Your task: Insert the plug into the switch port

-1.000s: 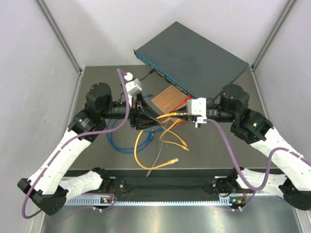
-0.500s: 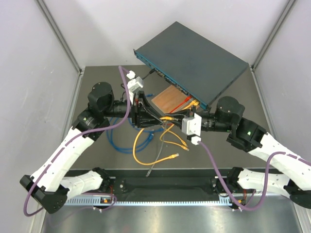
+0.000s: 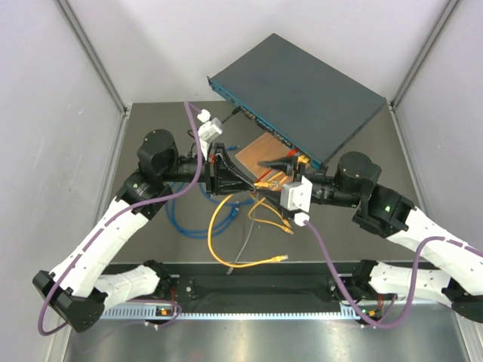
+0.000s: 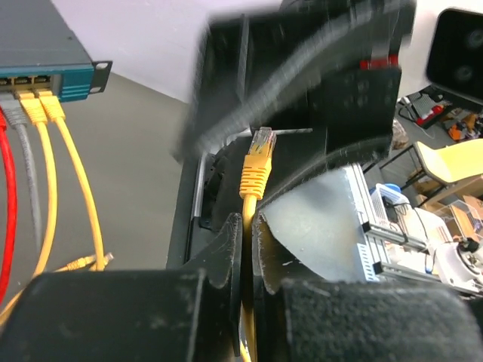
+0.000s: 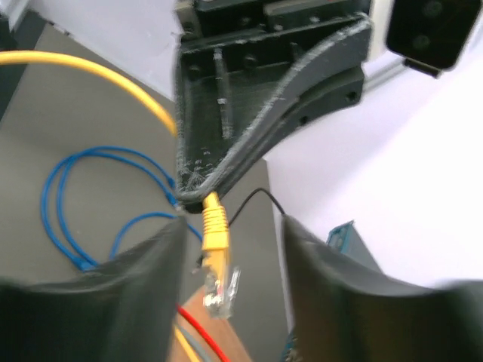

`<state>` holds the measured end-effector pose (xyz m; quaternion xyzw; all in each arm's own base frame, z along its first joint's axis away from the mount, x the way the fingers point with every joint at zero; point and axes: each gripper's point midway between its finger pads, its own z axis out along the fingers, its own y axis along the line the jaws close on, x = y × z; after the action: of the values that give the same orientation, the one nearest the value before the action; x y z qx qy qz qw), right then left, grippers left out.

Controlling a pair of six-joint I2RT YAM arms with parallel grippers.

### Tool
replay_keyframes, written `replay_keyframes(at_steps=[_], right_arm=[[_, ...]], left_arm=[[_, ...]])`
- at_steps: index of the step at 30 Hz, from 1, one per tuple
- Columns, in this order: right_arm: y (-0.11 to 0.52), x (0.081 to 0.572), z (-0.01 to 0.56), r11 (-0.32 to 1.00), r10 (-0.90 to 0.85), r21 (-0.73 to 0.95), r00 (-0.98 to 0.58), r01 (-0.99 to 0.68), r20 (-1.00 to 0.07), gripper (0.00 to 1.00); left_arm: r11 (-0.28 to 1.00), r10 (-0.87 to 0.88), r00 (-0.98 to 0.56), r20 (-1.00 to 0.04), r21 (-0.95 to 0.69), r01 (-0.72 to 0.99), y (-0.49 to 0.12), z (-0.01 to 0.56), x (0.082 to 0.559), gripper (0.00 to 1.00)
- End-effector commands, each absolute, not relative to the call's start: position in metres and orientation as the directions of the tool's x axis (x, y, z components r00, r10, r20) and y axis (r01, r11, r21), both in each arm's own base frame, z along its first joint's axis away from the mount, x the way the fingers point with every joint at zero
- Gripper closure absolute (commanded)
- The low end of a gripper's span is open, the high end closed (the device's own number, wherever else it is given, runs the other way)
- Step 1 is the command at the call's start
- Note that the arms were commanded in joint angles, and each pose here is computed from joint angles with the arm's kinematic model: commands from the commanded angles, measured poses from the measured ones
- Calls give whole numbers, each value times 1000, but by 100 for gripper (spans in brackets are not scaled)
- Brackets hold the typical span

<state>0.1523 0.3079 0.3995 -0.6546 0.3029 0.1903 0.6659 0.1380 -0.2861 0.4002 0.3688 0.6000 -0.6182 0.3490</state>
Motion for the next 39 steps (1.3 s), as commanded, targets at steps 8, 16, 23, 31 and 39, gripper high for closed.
replay_keyframes(at_steps=[8, 16, 23, 31, 39], right_arm=[[264, 171, 405, 360, -247, -518, 456, -776, -855, 17], [231, 187, 372, 503, -168, 47, -151, -863, -974, 24], [191, 219, 374, 553, 176, 560, -570, -617, -803, 14], [109, 243, 372, 629, 500, 708, -531, -320, -684, 1], [75, 266, 336, 594, 624, 790, -530, -156, -574, 0]], left_arm=[[309, -15, -203, -979, -197, 931, -267, 374, 187, 100], [442, 151, 126, -981, 181, 879, -258, 357, 212, 100], [499, 291, 264, -920, 381, 779, -284, 337, 201, 100], [691, 257, 162, -953, 299, 659, -307, 345, 226, 100], [744, 205, 111, -972, 229, 628, -330, 352, 243, 100]])
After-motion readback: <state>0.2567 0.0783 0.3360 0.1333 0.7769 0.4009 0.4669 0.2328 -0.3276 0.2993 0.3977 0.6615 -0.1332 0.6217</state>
